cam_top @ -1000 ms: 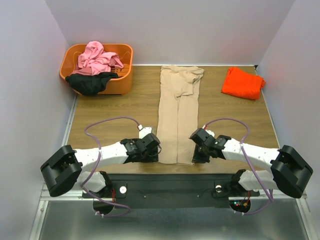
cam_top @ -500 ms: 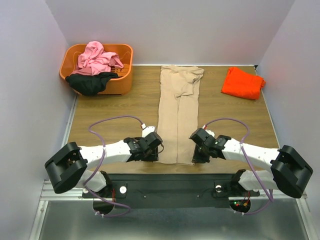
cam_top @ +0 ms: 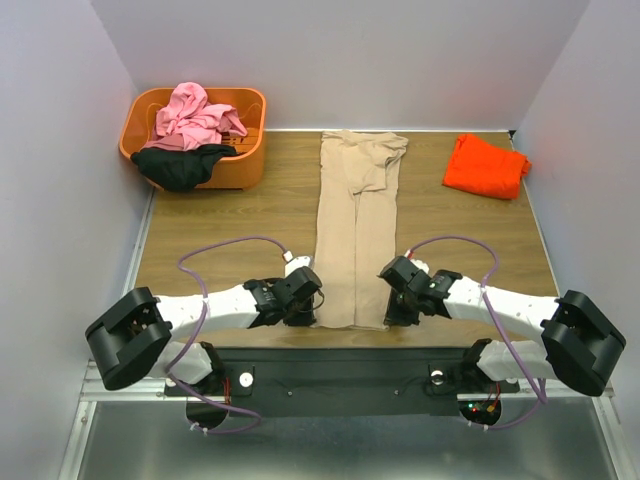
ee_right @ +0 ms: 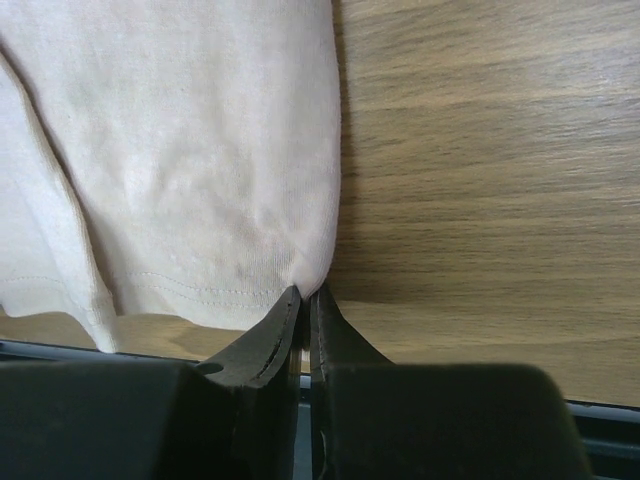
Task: Fold and stack the t-shirts
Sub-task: Fold the tshirt
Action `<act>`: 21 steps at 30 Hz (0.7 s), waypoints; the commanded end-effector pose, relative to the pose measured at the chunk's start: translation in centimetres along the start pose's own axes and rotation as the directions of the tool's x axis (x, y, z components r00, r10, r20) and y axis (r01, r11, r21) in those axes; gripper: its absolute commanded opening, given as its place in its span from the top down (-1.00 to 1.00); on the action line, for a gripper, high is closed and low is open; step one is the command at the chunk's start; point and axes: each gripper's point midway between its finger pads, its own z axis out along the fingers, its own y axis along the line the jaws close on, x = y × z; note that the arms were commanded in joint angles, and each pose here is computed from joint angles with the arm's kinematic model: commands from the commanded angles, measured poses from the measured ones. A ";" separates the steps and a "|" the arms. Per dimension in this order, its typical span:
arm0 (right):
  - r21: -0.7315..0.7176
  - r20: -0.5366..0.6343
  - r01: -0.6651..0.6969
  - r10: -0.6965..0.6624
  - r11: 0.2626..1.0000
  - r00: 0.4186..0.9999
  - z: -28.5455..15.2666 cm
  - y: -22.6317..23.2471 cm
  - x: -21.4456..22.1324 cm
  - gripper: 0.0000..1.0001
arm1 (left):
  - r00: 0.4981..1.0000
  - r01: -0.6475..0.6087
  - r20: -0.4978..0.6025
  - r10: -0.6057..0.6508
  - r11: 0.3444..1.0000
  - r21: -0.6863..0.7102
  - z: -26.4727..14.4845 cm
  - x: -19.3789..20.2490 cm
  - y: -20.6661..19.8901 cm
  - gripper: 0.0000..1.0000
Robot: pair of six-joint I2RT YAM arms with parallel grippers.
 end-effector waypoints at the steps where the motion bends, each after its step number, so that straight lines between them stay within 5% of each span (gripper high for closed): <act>1: -0.001 0.035 0.027 -0.027 1.000 0.999 -0.5 0.8 -0.8 0.99 | 1.000 -0.002 -0.015 0.003 1.000 0.031 -0.5 0.5 -0.4 1.00; 21: -0.020 0.242 0.025 -0.019 1.000 0.970 -5.5 4.7 -7.1 0.99 | 0.994 0.019 0.101 -0.029 0.995 0.098 -2.8 -8.0 -4.4 1.00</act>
